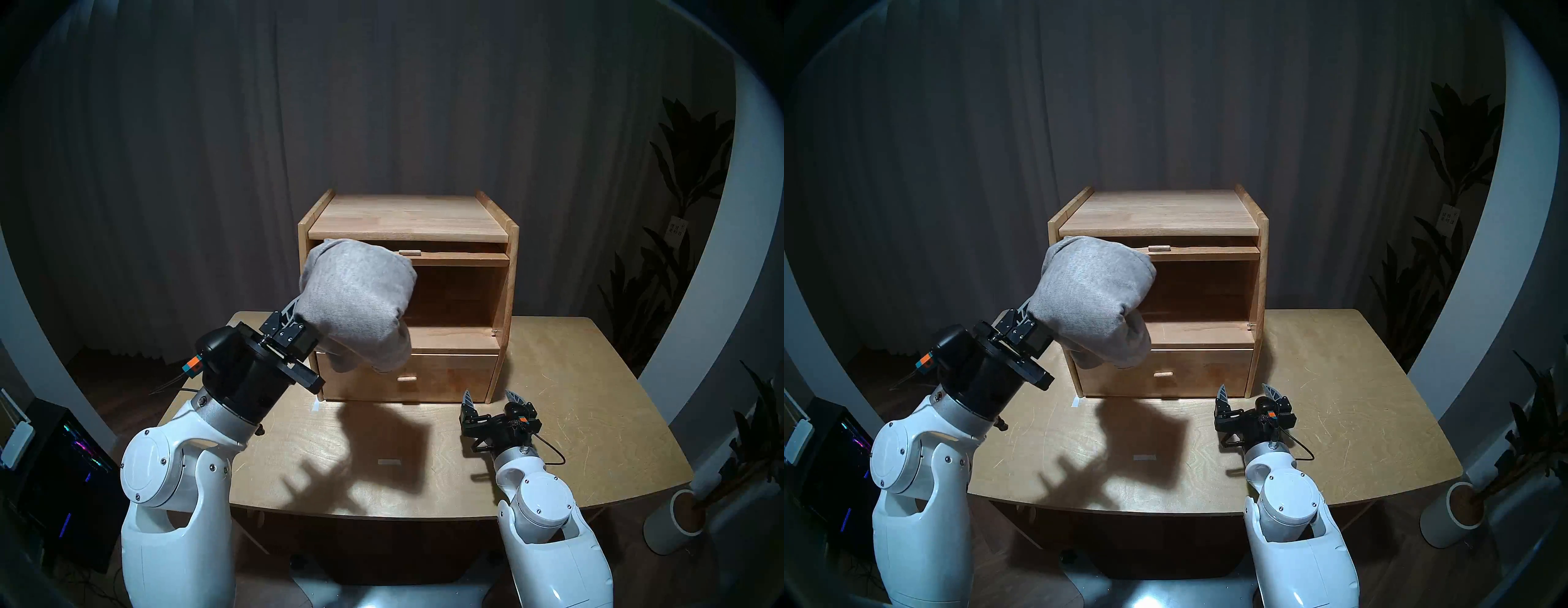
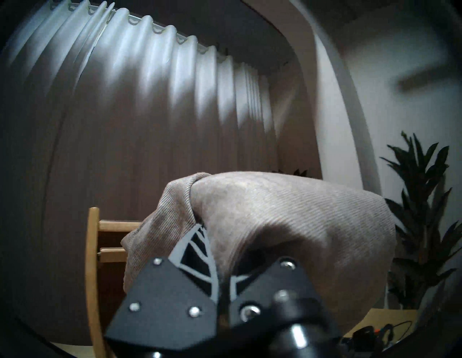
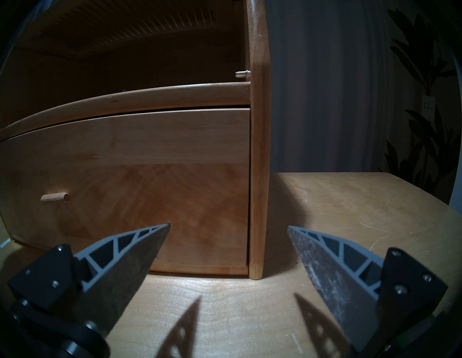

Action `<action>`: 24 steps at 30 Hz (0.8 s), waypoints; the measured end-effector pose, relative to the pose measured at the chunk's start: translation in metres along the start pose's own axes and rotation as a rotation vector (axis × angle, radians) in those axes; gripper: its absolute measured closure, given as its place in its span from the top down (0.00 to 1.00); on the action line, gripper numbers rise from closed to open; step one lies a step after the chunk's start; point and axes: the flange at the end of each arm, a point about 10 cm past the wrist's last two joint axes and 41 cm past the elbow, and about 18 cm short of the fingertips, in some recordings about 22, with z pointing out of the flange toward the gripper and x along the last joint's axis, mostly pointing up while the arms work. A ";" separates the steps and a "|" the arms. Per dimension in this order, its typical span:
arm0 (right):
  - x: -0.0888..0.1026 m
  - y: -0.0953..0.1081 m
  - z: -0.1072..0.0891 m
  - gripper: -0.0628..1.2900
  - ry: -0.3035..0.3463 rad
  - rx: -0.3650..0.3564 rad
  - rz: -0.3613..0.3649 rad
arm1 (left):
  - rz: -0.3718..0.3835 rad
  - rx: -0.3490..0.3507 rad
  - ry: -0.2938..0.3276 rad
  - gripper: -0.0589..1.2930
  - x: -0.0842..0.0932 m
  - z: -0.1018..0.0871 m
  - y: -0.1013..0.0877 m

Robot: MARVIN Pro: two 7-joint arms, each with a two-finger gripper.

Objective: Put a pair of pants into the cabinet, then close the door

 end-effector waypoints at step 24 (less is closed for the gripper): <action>0.004 0.000 -0.001 0.97 0.009 0.000 0.000 | 0.036 0.194 -0.334 0.06 -0.059 0.047 -0.018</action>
